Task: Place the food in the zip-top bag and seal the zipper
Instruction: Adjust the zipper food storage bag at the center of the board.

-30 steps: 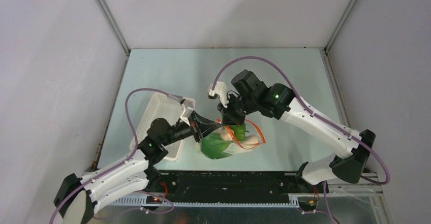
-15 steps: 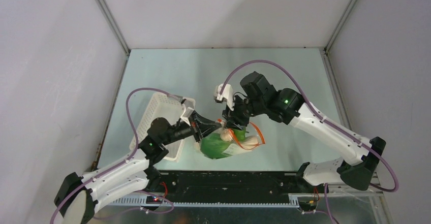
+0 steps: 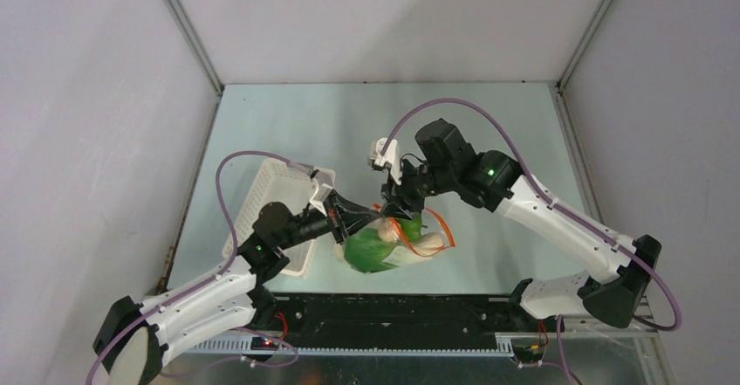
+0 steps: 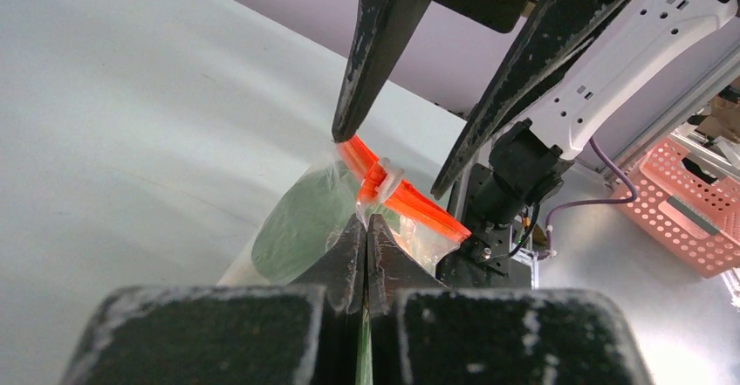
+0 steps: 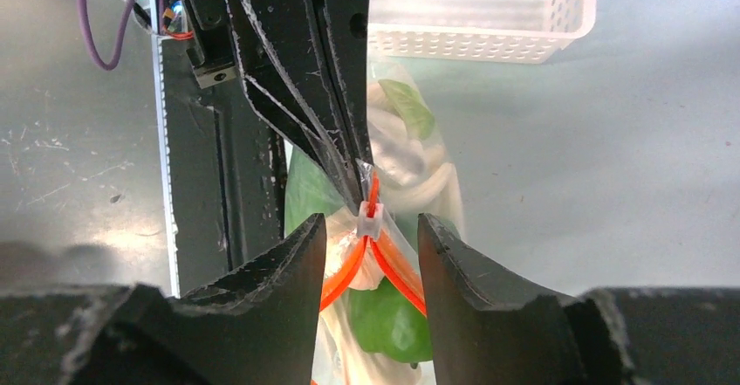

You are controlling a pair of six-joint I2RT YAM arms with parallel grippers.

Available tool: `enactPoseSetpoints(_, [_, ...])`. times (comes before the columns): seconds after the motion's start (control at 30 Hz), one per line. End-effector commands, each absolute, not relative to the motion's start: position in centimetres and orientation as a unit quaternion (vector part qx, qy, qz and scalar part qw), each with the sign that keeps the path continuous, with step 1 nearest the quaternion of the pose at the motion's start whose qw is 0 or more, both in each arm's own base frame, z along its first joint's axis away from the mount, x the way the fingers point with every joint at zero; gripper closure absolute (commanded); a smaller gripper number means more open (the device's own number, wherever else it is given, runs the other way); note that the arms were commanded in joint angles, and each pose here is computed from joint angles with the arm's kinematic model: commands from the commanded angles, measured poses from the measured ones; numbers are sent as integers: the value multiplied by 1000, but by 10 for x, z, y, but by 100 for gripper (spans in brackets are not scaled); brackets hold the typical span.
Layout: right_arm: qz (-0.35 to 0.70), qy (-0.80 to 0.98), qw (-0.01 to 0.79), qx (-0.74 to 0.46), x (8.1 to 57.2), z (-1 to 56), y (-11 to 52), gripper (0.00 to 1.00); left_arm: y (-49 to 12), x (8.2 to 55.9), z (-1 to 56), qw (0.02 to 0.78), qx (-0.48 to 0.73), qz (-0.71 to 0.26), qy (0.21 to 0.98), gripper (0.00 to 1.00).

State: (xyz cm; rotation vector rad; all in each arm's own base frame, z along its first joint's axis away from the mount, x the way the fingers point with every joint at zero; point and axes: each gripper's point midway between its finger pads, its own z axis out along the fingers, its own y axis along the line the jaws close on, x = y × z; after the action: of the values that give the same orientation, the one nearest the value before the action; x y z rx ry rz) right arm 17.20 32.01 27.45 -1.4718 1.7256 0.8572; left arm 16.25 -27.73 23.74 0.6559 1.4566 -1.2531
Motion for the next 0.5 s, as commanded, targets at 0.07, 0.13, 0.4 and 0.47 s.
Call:
enactPoseSetpoints(0.07, [353, 666, 329, -569, 168, 266, 326, 55, -274, 165, 267, 566, 266, -532, 571, 100])
enactPoseSetpoints(0.13, [351, 671, 321, -569, 168, 262, 325, 64, -274, 164, 266, 566, 266, -532, 571, 100])
enactPoseSetpoints(0.4, [347, 683, 315, -560, 173, 257, 324, 100, -272, 162, 266, 569, 266, -533, 567, 100])
enactPoseSetpoints(0.47, [348, 682, 326, -554, 174, 265, 323, 100, -273, 159, 264, 562, 277, -534, 568, 100])
